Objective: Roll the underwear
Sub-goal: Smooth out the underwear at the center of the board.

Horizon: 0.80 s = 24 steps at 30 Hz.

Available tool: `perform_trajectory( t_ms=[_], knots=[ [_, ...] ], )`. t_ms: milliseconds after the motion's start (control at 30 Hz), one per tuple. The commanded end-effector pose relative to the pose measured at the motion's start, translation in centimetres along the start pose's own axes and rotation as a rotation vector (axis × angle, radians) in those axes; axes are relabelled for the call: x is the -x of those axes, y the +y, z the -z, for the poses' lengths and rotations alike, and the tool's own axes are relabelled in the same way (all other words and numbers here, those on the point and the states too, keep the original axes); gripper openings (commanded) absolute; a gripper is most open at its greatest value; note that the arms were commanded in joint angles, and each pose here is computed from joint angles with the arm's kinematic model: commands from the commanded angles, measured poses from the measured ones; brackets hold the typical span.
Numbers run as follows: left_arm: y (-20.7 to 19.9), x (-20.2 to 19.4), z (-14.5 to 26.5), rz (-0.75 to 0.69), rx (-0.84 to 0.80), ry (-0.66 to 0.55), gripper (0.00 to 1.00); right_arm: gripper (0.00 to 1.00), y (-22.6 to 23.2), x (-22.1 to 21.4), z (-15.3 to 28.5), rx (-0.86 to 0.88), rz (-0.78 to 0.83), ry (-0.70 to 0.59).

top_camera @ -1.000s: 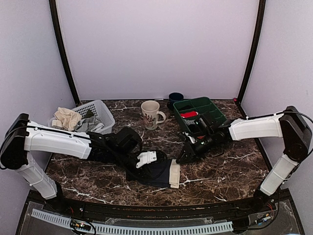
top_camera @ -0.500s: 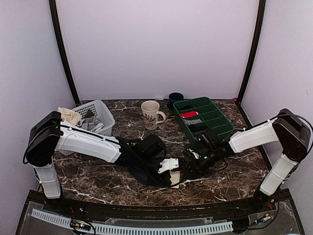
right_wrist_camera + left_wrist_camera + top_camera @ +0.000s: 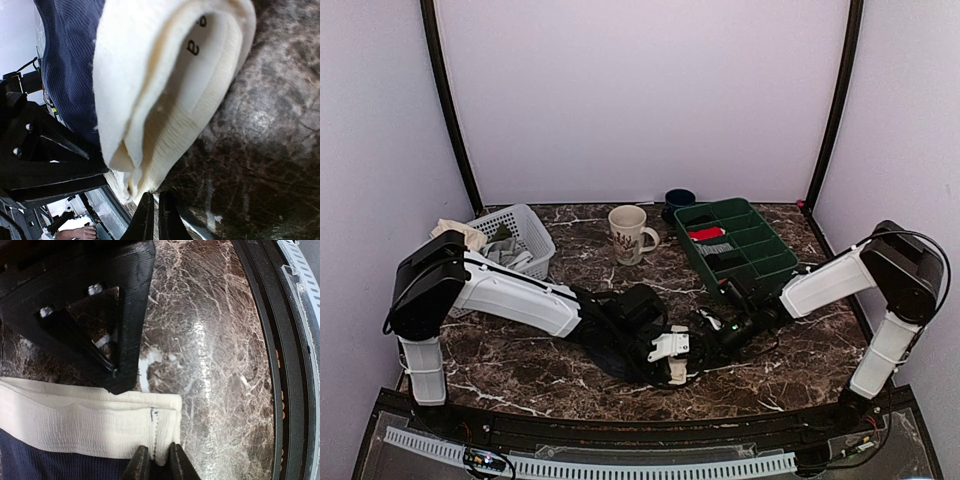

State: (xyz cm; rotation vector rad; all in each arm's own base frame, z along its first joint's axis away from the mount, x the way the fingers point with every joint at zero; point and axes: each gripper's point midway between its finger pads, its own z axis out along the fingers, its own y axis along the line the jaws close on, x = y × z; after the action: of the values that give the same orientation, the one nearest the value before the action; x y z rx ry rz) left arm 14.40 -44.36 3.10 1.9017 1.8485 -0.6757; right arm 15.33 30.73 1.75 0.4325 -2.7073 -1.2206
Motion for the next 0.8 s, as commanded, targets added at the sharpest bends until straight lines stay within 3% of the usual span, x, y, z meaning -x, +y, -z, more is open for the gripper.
perform_trajectory(
  t_ms=[0, 200, 533, 767],
  knots=[
    [-0.2, 1.0, 0.7, -0.027, 0.008, -0.013, 0.13, 0.07, -1.0, -0.7, -0.9, -0.024, -0.011, 0.022],
    [-0.1, 2.7, 2.1, -0.017, 0.028, -0.078, 0.0, 0.05, -1.7, -1.0, -1.3, -0.034, -0.021, 0.037],
    [-0.4, 3.8, 3.7, -0.024, 0.035, -0.136, 0.0, 0.02, -1.9, -1.1, -1.7, -0.04, -0.025, 0.05],
    [-1.0, 2.9, 2.2, -0.015, -0.011, -0.111, 0.0, 0.01, -1.8, -1.1, -1.8, -0.045, -0.024, 0.056]
  ],
)
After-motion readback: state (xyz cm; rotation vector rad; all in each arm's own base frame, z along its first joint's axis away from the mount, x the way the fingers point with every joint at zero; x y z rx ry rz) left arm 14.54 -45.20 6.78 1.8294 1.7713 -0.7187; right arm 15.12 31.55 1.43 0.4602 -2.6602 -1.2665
